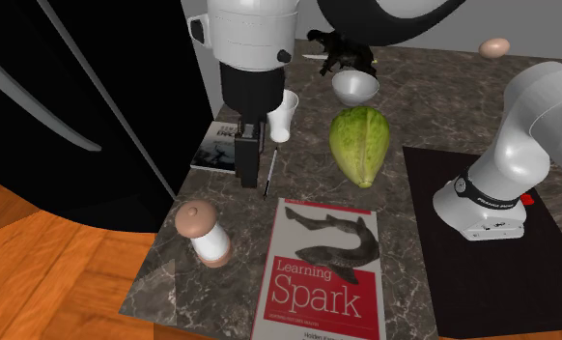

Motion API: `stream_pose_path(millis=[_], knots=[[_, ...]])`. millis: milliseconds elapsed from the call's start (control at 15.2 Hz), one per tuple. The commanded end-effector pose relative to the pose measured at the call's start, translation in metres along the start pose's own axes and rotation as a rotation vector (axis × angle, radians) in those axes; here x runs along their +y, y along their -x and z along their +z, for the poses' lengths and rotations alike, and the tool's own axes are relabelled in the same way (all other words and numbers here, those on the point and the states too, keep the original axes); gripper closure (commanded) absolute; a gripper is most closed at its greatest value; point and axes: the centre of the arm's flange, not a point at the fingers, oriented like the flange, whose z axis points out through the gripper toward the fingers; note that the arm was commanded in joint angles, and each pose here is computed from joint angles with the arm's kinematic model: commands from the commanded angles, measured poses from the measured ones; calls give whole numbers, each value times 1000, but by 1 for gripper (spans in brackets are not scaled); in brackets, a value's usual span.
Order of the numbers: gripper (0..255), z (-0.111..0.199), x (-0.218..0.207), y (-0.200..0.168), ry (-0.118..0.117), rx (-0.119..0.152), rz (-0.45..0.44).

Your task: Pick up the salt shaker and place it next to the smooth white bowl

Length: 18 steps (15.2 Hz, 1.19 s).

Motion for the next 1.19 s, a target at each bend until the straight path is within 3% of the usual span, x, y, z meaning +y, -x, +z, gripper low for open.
stream_pose_path(millis=[0,396,858,1122], knots=[[0,14,-9,-19,-7,5,1],[0,51,-40,-73,-27,19,2],[0,88,-41,-74,-27,19,2],[0,91,-41,-74,-27,19,2]])
